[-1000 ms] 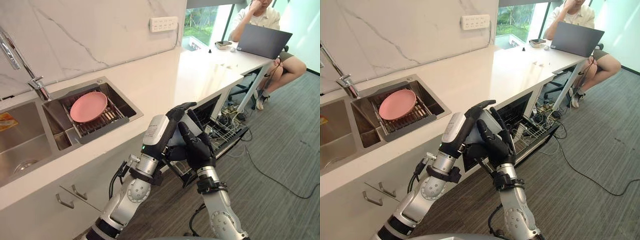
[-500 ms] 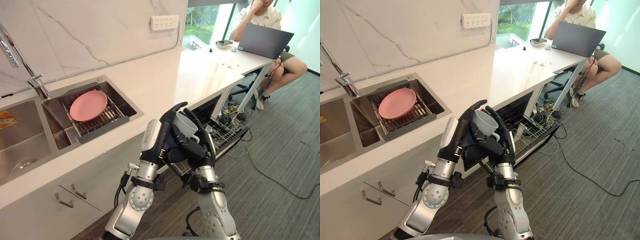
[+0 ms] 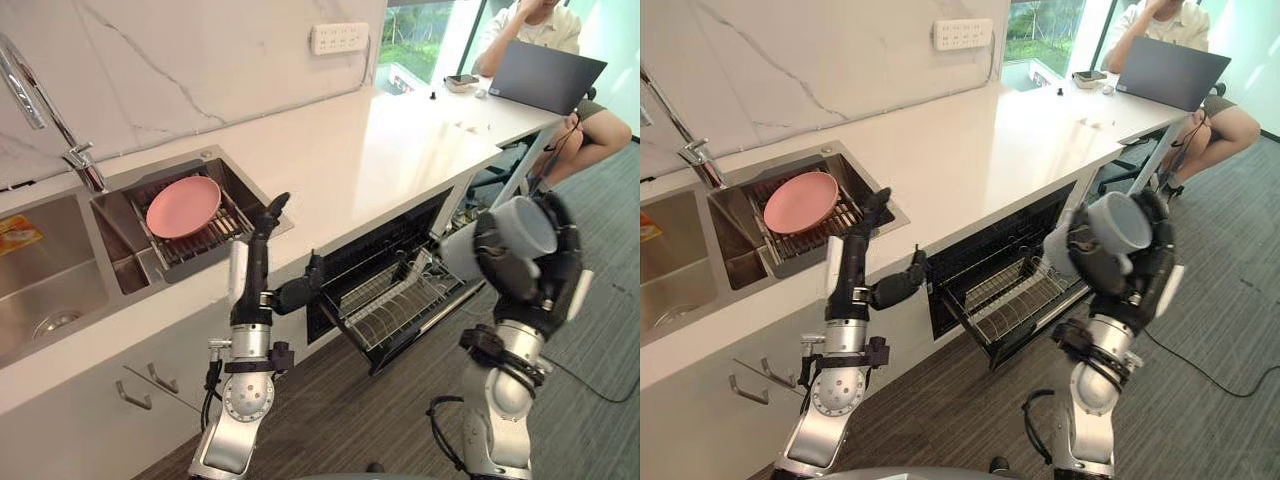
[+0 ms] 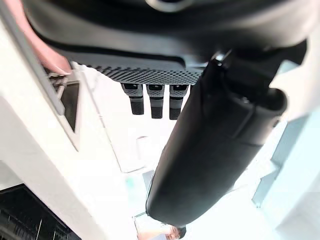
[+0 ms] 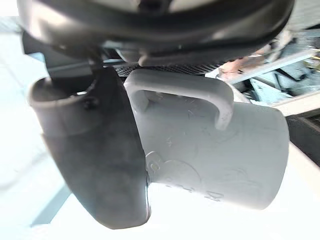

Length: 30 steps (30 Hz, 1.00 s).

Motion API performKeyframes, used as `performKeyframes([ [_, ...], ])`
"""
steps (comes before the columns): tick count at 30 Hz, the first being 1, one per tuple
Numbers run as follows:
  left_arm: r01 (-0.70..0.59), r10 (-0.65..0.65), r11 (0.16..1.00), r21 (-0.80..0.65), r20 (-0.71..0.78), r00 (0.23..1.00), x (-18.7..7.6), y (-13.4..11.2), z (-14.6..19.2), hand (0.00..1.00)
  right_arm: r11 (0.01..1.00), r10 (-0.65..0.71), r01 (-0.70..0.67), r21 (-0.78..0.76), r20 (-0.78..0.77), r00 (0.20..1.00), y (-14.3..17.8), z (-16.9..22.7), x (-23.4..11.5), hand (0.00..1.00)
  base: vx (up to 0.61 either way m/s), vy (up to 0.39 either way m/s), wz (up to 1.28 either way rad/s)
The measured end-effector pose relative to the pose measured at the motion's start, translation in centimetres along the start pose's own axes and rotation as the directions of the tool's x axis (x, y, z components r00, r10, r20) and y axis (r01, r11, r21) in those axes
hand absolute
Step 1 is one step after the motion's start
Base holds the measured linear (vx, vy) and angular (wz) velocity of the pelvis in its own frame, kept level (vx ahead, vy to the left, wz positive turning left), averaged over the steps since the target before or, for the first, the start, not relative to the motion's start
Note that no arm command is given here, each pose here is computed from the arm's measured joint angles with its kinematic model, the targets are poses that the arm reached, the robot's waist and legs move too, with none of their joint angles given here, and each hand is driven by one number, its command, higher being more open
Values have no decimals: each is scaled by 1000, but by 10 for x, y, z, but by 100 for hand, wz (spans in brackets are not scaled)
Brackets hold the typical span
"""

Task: Walk over to the sink, pick up the cup, carry it to the dishwasher, place the cup inside the dishwasher, then close the dishwasher door

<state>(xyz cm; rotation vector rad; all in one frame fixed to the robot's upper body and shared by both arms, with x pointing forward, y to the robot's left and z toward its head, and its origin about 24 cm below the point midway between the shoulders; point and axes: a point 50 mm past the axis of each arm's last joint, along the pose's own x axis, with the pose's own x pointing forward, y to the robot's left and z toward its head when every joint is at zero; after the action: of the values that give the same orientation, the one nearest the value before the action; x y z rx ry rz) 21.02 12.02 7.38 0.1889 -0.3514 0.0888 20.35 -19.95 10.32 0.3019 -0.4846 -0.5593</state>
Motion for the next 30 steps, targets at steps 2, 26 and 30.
performKeyframes([
  [2,20,-21,999,-47,-21,1000,-3,-4,-1,90,1000,5,-5,11,8,1000,3,1,2,30,-37,-27,4],
  [26,153,-186,983,-106,-536,824,-85,21,-94,90,845,79,-269,-463,-389,918,-46,-92,27,30,-46,-29,15],
  [30,135,-148,989,-65,-560,815,-77,30,-106,90,797,153,-312,-516,-328,932,-27,-84,69,30,-157,-12,18],
])
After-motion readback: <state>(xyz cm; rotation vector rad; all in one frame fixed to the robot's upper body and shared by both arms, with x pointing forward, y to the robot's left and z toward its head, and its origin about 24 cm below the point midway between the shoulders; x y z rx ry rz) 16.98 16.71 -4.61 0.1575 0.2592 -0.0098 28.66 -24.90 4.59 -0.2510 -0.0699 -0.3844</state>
